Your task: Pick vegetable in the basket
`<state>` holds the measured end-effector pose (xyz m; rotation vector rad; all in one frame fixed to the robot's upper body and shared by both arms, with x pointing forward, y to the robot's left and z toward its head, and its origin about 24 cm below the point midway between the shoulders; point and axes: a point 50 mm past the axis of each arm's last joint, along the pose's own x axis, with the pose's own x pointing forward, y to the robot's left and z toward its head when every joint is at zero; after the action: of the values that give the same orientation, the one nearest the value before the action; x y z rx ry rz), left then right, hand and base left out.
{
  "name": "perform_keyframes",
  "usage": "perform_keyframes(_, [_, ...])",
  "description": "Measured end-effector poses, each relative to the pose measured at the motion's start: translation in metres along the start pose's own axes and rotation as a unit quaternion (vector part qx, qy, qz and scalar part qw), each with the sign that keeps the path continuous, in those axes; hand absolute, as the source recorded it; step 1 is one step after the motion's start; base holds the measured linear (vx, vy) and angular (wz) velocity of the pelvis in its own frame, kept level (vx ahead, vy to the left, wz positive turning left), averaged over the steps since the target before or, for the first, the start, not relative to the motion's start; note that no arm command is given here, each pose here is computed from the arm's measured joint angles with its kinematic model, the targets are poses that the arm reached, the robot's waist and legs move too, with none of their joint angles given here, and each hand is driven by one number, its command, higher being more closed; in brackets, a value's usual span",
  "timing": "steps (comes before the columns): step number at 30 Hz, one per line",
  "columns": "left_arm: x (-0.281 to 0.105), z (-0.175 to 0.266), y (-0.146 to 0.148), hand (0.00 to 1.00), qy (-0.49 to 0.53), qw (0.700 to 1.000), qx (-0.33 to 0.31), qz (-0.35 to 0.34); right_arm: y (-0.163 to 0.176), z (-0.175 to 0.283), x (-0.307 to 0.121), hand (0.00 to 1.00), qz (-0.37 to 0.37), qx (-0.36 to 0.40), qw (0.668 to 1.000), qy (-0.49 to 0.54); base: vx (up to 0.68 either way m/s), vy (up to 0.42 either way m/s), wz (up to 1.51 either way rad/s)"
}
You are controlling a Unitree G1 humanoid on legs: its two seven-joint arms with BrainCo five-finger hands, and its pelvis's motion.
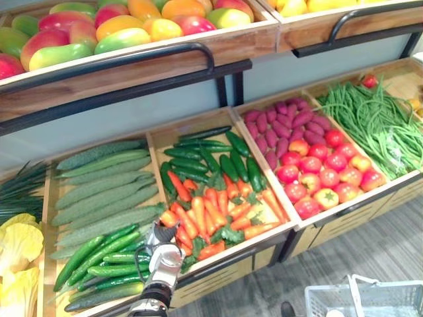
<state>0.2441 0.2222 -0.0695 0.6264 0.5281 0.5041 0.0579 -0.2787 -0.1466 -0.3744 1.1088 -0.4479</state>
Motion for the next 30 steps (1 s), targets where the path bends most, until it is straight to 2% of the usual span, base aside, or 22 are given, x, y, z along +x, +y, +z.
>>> perform_keyframes(11, [0.003, 0.0, 0.004, 1.0, 0.008, 1.0, -0.019, -0.002, 0.002, 0.003, 0.001, 1.0, 0.003, 0.001, 1.0, -0.002, 0.0, -0.002, 0.01])
perform_keyframes(20, [0.01, 0.053, 0.028, 1.0, -0.077, 0.992, -0.091, 0.046, 0.006, 0.009, 0.001, 1.0, 0.011, -0.007, 1.0, -0.012, -0.02, -0.014, 0.12])
perform_keyframes(30, [0.01, 0.088, 0.049, 1.0, -0.141, 0.978, -0.119, 0.097, 0.006, 0.009, 0.001, 1.0, 0.013, -0.007, 1.0, -0.014, -0.05, -0.011, 0.04])
